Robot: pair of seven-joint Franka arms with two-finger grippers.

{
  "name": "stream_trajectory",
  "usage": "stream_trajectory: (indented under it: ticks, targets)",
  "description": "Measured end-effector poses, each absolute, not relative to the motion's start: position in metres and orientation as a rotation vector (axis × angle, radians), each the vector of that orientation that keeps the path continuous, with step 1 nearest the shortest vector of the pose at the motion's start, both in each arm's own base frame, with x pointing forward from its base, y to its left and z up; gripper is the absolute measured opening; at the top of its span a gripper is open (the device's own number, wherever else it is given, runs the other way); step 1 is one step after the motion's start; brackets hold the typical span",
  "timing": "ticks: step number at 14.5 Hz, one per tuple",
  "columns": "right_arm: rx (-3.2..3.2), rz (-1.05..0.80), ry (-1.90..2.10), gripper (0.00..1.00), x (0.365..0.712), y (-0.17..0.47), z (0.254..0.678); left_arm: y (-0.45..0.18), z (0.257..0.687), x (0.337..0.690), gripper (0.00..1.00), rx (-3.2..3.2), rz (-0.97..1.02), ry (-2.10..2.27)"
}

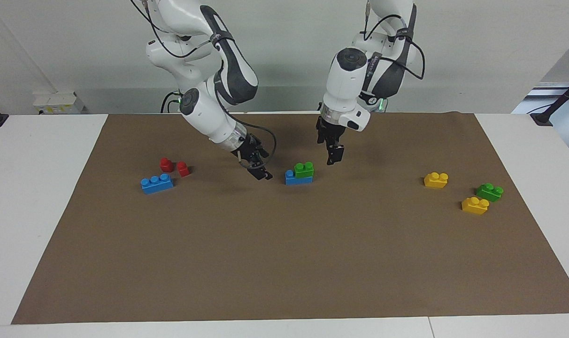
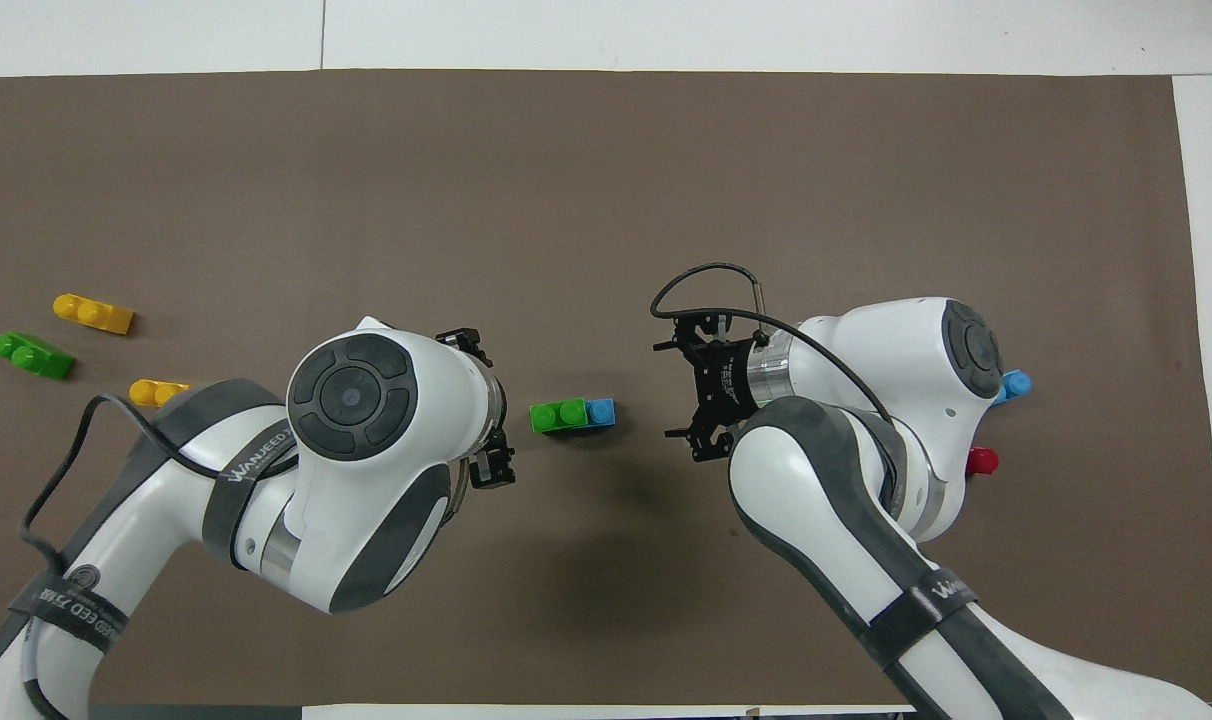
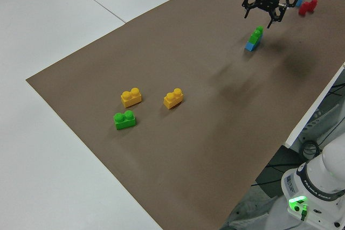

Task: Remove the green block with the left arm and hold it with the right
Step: 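Lower the left gripper to the green brick while the right gripper nears the blue brick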

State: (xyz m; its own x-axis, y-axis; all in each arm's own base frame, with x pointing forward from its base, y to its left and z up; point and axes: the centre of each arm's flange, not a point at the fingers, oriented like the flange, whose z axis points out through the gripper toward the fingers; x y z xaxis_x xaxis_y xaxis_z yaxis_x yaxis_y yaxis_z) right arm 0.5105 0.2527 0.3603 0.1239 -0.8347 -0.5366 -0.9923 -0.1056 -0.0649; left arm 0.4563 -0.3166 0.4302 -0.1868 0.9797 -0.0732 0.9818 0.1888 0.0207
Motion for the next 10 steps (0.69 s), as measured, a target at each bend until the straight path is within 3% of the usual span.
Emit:
stream_trajectory:
  ticks: [10]
  targets:
    - [-1.967, 0.544, 1.845, 1.00, 0.504, 0.278, 0.294, -0.340, 0.391, 0.450, 1.00, 1.903, -0.059, 2.421]
